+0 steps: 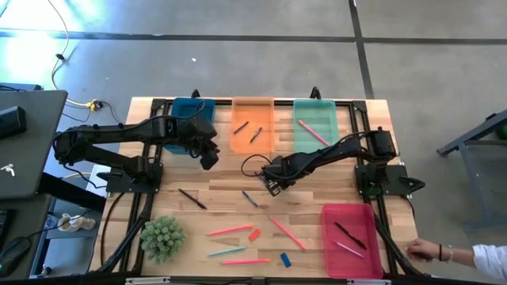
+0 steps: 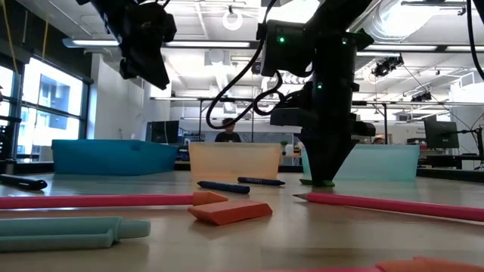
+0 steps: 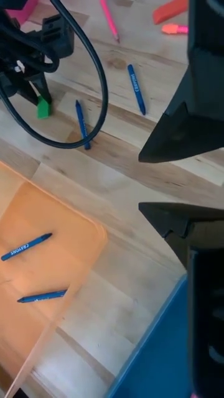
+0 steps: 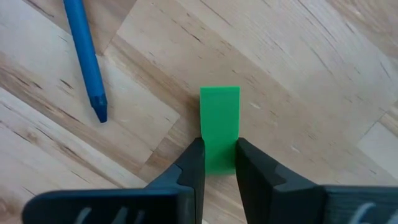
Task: Sort crayons/erasers/pens/pencils in bins
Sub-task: Put the green eraser into the dark blue bin
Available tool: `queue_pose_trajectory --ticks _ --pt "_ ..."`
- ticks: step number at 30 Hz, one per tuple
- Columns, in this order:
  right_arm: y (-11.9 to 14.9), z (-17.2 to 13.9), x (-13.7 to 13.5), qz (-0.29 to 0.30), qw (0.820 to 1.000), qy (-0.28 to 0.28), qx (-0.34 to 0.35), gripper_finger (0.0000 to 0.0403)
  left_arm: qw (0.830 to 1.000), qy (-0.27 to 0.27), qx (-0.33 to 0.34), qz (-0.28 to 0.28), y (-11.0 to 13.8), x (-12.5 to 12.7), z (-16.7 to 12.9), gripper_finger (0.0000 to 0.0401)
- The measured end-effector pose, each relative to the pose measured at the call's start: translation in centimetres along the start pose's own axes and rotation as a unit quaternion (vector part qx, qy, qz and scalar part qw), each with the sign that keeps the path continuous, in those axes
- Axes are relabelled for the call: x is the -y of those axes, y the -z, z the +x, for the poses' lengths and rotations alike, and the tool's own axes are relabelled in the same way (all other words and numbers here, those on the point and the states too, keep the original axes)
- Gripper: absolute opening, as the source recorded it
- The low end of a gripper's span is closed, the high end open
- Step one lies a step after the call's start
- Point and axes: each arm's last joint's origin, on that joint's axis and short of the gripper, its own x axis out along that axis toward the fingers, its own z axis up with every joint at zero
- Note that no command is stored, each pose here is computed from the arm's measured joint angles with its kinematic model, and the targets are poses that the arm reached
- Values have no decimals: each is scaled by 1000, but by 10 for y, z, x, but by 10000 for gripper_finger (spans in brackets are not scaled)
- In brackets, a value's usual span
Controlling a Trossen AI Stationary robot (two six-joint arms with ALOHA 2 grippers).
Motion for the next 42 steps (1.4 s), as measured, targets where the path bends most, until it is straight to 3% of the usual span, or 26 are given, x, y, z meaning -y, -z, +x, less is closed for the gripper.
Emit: queue_pose_trajectory --ticks 10,13,17,24,35,42 --pt "4 -16 2 6 1000 -18 3 55 999 -13 -40 -25 7 -4 0 184" --pt "8 -21 -1 4 1000 -27 1 55 997 5 -56 -43 8 -7 0 200" --pt "14 -30 -5 8 999 -49 2 55 995 49 -67 -59 6 -11 -1 207" --pt "18 -55 -12 16 993 -108 47 55 992 68 -70 -78 4 -18 -1 205" --pt "5 -83 -32 12 956 -225 186 55 985 105 -43 -130 -5 -17 -1 202" --pt "-6 -97 -41 -15 930 -242 277 55 982 148 -18 -117 -11 -12 -2 202"
